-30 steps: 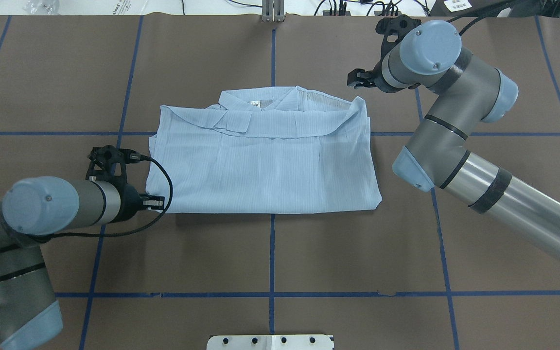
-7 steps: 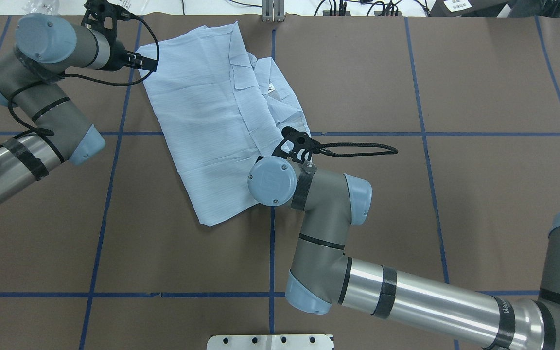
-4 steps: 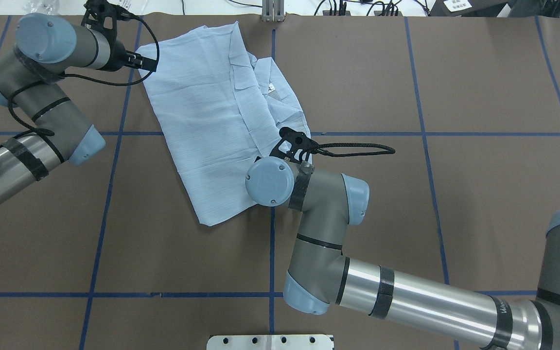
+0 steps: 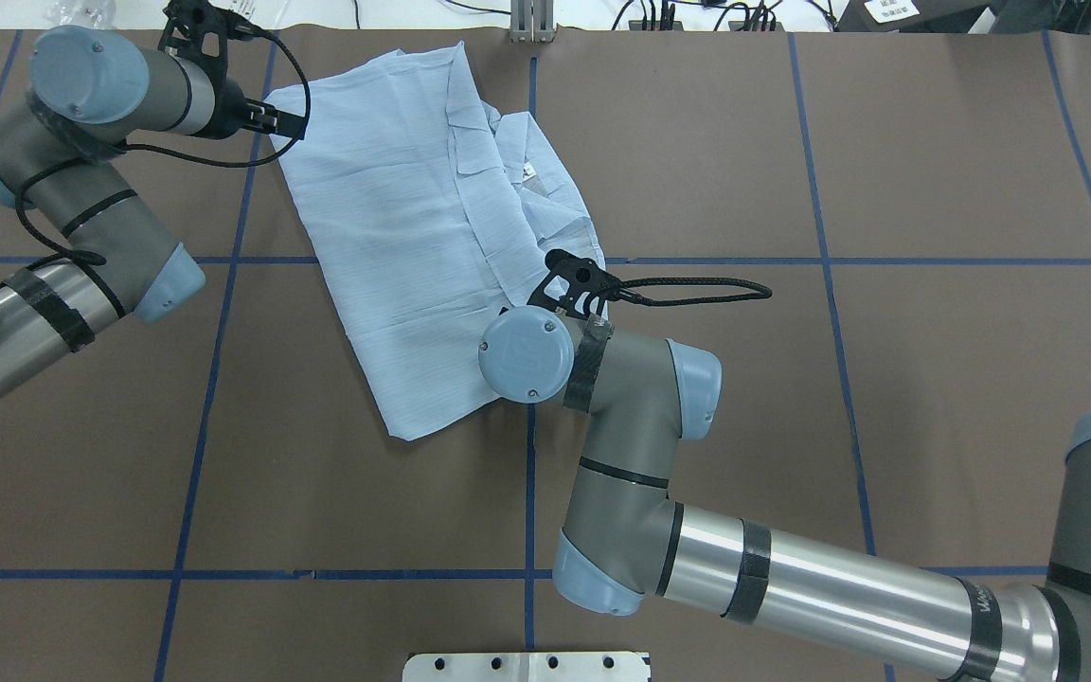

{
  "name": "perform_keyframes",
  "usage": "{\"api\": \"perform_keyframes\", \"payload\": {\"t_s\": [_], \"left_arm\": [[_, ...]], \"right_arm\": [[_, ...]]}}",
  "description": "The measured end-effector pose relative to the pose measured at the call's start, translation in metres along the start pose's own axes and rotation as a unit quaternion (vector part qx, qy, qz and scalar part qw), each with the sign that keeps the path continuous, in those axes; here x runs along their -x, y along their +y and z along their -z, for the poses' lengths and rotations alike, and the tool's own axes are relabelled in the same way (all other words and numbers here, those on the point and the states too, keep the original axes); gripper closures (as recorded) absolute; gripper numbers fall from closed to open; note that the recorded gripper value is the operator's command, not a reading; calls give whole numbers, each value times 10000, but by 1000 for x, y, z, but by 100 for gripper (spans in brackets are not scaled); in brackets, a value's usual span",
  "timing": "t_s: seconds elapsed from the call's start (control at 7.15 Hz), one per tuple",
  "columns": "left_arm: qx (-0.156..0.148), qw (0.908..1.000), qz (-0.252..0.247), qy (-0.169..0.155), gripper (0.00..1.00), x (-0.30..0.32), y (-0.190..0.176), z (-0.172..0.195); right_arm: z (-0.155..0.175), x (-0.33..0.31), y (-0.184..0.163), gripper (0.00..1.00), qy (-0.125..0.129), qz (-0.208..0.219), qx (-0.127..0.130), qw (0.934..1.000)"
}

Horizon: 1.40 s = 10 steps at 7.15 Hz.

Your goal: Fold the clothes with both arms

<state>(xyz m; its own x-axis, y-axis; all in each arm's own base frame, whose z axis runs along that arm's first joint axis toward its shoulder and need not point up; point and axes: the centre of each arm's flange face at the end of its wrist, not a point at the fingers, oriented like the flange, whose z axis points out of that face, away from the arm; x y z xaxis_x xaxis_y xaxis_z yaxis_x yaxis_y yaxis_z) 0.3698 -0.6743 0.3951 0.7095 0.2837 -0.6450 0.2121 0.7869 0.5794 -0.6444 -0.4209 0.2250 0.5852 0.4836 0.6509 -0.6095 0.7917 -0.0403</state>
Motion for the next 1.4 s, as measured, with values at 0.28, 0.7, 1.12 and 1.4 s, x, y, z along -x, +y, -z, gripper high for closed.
{"api": "perform_keyframes", "payload": {"t_s": [0.28,0.7,1.12,1.4], "left_arm": [[-5,10000,0,6,0,0,0,0],[-5,10000,0,7,0,0,0,0],[-4,10000,0,6,0,0,1,0],[-2,10000,1,4,0,0,1,0]], "right_arm": [[2,-3,0,20,54,10,-11,10000],[1,-4,4,38,69,-6,-5,10000],[3,-4,13,100,45,-31,16,10000],[5,-2,14,100,26,-94,21,9999]]}}
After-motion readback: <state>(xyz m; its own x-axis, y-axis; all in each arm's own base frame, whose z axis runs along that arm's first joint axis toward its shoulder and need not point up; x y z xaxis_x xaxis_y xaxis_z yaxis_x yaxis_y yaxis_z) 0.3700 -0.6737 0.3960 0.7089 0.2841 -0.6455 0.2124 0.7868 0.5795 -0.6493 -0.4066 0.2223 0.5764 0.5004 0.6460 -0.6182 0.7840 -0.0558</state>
